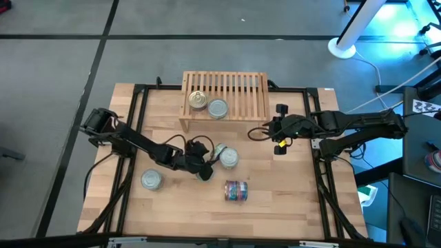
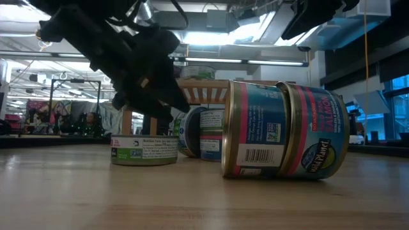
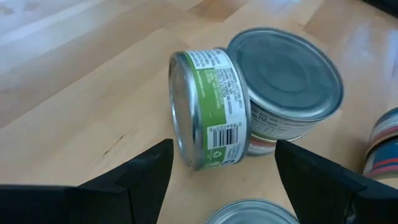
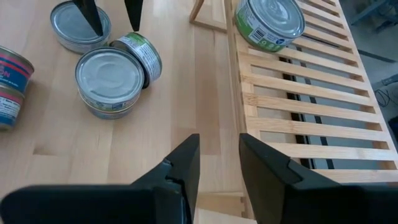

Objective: Stack canned seafood by type on shelf
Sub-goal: Stack the green tuna can on top of the other green tuna can on the shelf

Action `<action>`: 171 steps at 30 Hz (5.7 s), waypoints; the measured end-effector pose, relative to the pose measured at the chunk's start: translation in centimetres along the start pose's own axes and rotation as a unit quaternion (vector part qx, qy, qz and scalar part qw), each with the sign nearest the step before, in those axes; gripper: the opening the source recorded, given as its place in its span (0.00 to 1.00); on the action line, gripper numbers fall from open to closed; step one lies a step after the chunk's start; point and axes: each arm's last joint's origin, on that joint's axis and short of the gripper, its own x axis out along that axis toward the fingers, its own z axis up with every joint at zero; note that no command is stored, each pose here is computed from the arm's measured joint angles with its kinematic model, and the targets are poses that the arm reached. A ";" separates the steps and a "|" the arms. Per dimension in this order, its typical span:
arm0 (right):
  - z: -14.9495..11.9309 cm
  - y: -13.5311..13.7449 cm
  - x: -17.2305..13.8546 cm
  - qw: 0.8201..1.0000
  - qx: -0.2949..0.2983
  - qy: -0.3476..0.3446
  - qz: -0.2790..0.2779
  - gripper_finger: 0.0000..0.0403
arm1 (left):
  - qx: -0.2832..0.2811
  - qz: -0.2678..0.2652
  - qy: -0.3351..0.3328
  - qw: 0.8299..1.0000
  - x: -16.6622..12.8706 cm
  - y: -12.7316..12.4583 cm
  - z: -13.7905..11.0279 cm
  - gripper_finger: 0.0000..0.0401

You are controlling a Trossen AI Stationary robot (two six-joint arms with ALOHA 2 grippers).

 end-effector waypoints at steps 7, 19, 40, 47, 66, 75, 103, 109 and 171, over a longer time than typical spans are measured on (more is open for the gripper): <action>0.0 0.0 0.0 1.000 0.000 0.000 0.002 0.29 | 0.005 0.015 -0.008 1.000 0.3 0.1 -0.2 0.69; 0.0 0.0 0.0 1.000 0.000 -0.001 0.005 0.29 | 0.012 0.024 -0.020 0.999 0.4 0.2 -0.1 0.69; 0.0 0.0 0.0 1.000 0.000 -0.001 0.005 0.29 | 0.046 0.025 -0.021 0.998 1.7 0.0 -1.0 0.69; 0.0 0.0 0.0 1.000 0.000 -0.001 0.006 0.29 | 0.047 0.038 -0.019 0.998 2.4 0.4 -1.3 0.69; 0.0 0.0 0.0 1.000 0.000 -0.001 0.006 0.29 | 0.073 0.034 -0.032 0.996 2.6 0.4 -0.8 0.39; 0.0 0.0 0.0 1.000 0.000 -0.001 0.006 0.29 | 0.047 0.026 -0.030 0.998 2.5 0.4 -0.6 0.36; 1.6 -0.2 0.0 0.997 -0.003 -0.077 -0.005 0.29 | -0.268 -0.083 -0.190 0.941 -8.5 3.8 10.9 0.37; 3.2 -0.2 0.9 0.990 -0.034 -0.135 -0.023 0.29 | -0.364 -0.089 -0.193 0.907 -8.0 5.3 12.1 0.36; 5.9 -1.3 14.7 0.957 -0.177 -0.164 -0.162 0.29 | -0.500 -0.096 -0.178 0.842 -4.0 8.1 13.5 0.46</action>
